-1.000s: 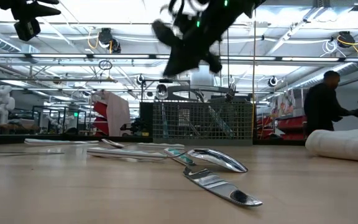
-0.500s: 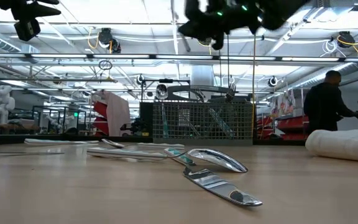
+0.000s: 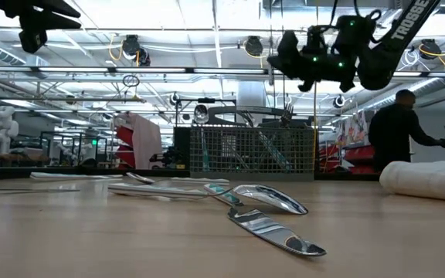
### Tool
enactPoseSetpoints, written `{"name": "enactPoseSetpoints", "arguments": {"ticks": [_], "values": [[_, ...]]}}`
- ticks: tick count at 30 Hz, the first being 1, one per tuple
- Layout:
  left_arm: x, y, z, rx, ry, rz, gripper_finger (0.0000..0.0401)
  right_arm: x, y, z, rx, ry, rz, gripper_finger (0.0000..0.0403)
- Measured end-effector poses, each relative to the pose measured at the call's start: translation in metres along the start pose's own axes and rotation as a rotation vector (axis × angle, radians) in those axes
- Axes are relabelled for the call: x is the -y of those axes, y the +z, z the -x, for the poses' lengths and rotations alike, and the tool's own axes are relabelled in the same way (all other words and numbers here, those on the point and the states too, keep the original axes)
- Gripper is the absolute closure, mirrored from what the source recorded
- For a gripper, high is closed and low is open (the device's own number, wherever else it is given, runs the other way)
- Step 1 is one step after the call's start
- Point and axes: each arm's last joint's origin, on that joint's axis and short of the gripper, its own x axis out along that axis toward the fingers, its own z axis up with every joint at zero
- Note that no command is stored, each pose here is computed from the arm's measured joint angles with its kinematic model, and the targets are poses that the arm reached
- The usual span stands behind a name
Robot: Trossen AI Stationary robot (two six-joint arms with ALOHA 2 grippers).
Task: Sort silverware
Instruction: Put the blue fork into the gray silverware basket
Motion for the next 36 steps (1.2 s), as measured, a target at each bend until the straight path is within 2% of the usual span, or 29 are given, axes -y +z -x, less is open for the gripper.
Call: {"name": "enactPoseSetpoints", "arguments": {"ticks": [4, 9, 17, 26, 32, 36], "values": [[0.0, 0.0, 0.0, -0.001, -0.002, 0.003, 0.0306, 0.015, -0.01, 0.001, -0.109, -0.104, 0.026, 0.0403], [0.0, 0.0, 0.0, 0.006, 0.01, -0.005, 0.0306, 0.029, -0.018, 0.003, -0.228, -0.153, 0.065, 0.0403], [-0.002, 0.001, 0.0, 0.03, 0.056, -0.032, 0.0306, 0.042, -0.021, 0.005, -0.275, -0.198, 0.108, 0.0403], [-0.002, 0.001, 0.0, 0.03, 0.056, -0.032, 0.0306, 0.051, -0.052, 0.008, -0.38, -0.23, 0.072, 0.0403], [-0.002, 0.001, 0.0, 0.03, 0.057, -0.032, 0.0306, 0.052, -0.055, 0.007, -0.368, -0.236, 0.058, 0.0401], [-0.002, 0.001, 0.0, 0.029, 0.057, -0.032, 0.0306, 0.052, -0.054, 0.007, -0.355, -0.236, 0.035, 0.0381]]}}
